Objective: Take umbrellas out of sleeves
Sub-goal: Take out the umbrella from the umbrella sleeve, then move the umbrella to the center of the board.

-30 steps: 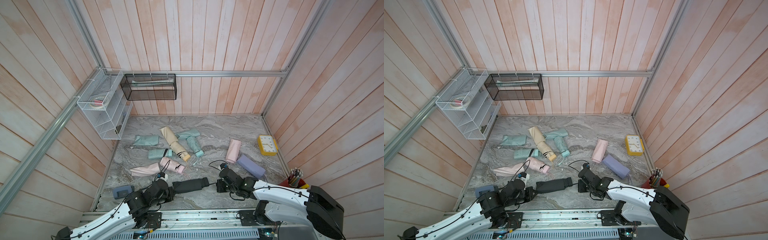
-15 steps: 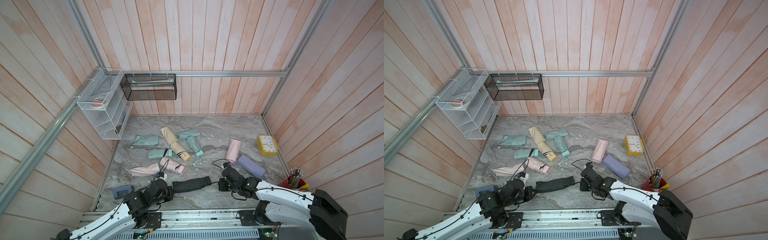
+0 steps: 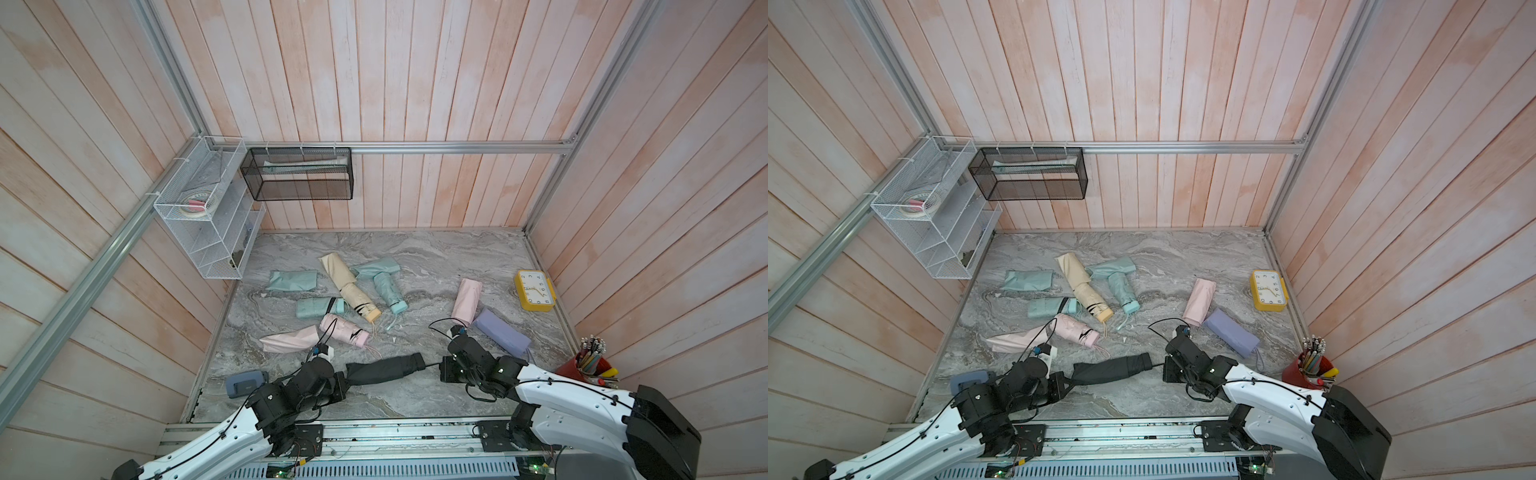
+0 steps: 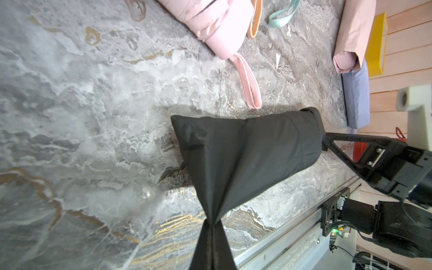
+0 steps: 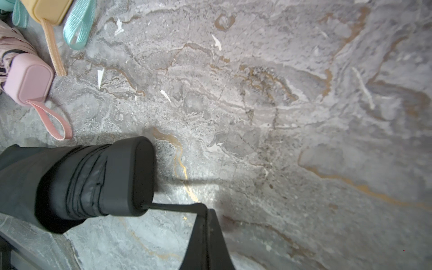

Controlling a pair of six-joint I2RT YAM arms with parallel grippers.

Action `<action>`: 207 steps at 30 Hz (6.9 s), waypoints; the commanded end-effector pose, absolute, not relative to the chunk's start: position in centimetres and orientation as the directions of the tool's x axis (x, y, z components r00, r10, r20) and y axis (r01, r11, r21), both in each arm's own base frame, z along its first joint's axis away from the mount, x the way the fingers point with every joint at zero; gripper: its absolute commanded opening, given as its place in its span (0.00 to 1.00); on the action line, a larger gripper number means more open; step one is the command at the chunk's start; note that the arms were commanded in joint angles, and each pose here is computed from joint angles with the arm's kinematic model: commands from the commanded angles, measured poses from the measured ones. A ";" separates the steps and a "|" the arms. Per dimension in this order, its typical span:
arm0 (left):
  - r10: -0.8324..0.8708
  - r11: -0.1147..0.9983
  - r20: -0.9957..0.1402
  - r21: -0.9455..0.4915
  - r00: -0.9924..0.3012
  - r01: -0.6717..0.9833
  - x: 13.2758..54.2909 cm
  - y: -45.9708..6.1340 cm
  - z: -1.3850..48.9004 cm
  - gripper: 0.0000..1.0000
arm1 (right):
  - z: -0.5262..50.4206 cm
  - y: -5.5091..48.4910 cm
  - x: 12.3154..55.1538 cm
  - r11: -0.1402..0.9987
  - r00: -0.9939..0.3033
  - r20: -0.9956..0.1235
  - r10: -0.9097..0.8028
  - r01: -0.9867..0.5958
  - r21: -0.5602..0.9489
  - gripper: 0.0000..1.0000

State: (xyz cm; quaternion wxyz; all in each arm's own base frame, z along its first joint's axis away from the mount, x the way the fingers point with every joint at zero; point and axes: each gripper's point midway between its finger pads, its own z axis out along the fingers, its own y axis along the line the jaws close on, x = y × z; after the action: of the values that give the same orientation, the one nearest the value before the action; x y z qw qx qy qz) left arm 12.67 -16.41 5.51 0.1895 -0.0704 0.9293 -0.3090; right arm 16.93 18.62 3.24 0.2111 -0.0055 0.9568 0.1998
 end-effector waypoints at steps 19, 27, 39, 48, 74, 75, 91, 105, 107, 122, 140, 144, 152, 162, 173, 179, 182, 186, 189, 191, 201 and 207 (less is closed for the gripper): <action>-0.267 0.788 -0.330 -0.615 -0.906 -0.009 12.9 -16.0 5.7 0.02 | 1.5 15.7 16.3 0.945 -0.913 -0.395 0.104 -0.033 0.325 0.00; -0.292 0.763 -0.342 -0.646 -0.893 -0.003 13.4 -16.4 6.3 0.52 | 1.4 16.0 16.1 0.929 -0.907 -0.403 0.121 -0.040 0.368 0.00; -0.342 0.732 -0.332 -0.680 -0.879 -0.028 15.6 -17.9 5.7 0.58 | 1.1 16.3 15.8 0.922 -0.914 -0.390 0.112 -0.050 0.383 0.00; -0.341 0.714 -0.309 -0.699 -0.888 -0.030 16.8 -18.4 5.1 0.46 | 1.1 16.0 15.8 0.927 -0.912 -0.395 0.108 -0.051 0.371 0.00; -0.335 0.690 -0.307 -0.723 -0.891 -0.011 16.6 -18.1 5.9 0.00 | 1.8 15.9 16.4 0.936 -0.905 -0.412 0.104 -0.051 0.347 0.00; -0.336 0.690 -0.309 -0.723 -0.890 -0.010 16.6 -18.0 6.0 0.00 | 1.9 15.9 16.4 0.938 -0.904 -0.414 0.104 -0.049 0.344 0.00; -0.362 0.683 -0.307 -0.730 -0.880 -0.026 16.9 -16.7 6.4 0.00 | 2.6 14.9 16.9 0.947 -0.887 -0.446 0.124 -0.028 0.319 0.00; -0.371 0.691 -0.313 -0.722 -0.874 -0.035 17.0 -16.0 6.7 0.00 | 2.7 14.0 17.0 0.950 -0.874 -0.459 0.157 0.006 0.312 0.00; -0.373 0.691 -0.313 -0.722 -0.873 -0.036 17.0 -15.9 6.8 0.00 | 2.8 13.9 17.0 0.950 -0.872 -0.462 0.163 0.012 0.312 0.00; -0.377 0.690 -0.312 -0.722 -0.872 -0.040 16.9 -15.7 6.8 0.00 | 2.9 13.7 17.0 0.949 -0.867 -0.466 0.176 0.024 0.314 0.00; -0.385 0.697 -0.327 -0.716 -0.863 -0.040 17.0 -15.2 7.5 0.00 | 2.9 13.2 17.0 0.951 -0.860 -0.471 0.194 0.046 0.307 0.00; -0.387 0.698 -0.328 -0.715 -0.862 -0.041 17.1 -15.2 7.6 0.00 | 2.8 13.0 17.1 0.950 -0.857 -0.473 0.203 0.056 0.307 0.00; -0.392 0.699 -0.334 -0.714 -0.857 -0.041 17.1 -15.0 7.9 0.00 | 3.1 12.6 17.2 0.951 -0.847 -0.485 0.219 0.075 0.299 0.00; -0.403 0.695 -0.335 -0.718 -0.852 -0.046 17.1 -14.8 7.9 0.00 | 3.5 11.9 17.3 0.947 -0.829 -0.499 0.252 0.106 0.302 0.00; -0.407 0.674 -0.329 -0.737 -0.852 -0.038 17.0 -15.1 8.2 0.00 | 4.3 12.2 17.5 0.934 -0.816 -0.511 0.271 0.096 0.343 0.00; -0.419 0.624 -0.321 -0.781 -0.850 -0.012 17.2 -15.9 9.0 0.00 | 4.3 15.7 16.7 0.916 -0.878 -0.460 0.132 -0.070 0.396 0.25; -0.411 0.615 -0.319 -0.789 -0.854 -0.002 17.2 -16.2 9.2 0.00 | 3.5 16.4 15.9 0.917 -0.908 -0.412 0.069 -0.105 0.384 0.29; -0.398 0.598 -0.318 -0.801 -0.860 0.019 17.1 -16.6 9.6 0.00 | 3.5 17.2 15.3 0.906 -0.925 -0.375 0.054 -0.113 0.408 0.38; -0.390 0.581 -0.328 -0.813 -0.860 0.046 17.1 -17.0 10.5 0.00 | 4.3 18.3 14.9 0.886 -0.925 -0.376 0.052 -0.132 0.445 0.42; -0.381 0.574 -0.334 -0.816 -0.862 0.062 17.0 -17.2 11.1 0.00 | 5.3 19.1 14.7 0.875 -0.920 -0.389 0.042 -0.154 0.460 0.44; -0.361 0.536 -0.262 -0.844 -0.895 0.031 15.9 -17.8 9.6 0.00 | 5.5 23.5 15.0 0.887 -0.925 -0.347 -0.157 -0.286 0.362 0.57; -0.393 0.491 -0.215 -0.871 -0.894 -0.006 16.0 -18.2 7.8 0.00 | 3.5 23.6 16.3 0.906 -0.936 -0.331 -0.116 -0.237 0.352 0.56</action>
State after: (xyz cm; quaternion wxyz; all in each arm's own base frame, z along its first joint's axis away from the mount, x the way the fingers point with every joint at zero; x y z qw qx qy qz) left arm 15.82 -17.64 7.70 0.1971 -0.1147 0.8538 -0.4681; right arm 16.01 24.28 5.04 0.1620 -0.0959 0.9582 0.2155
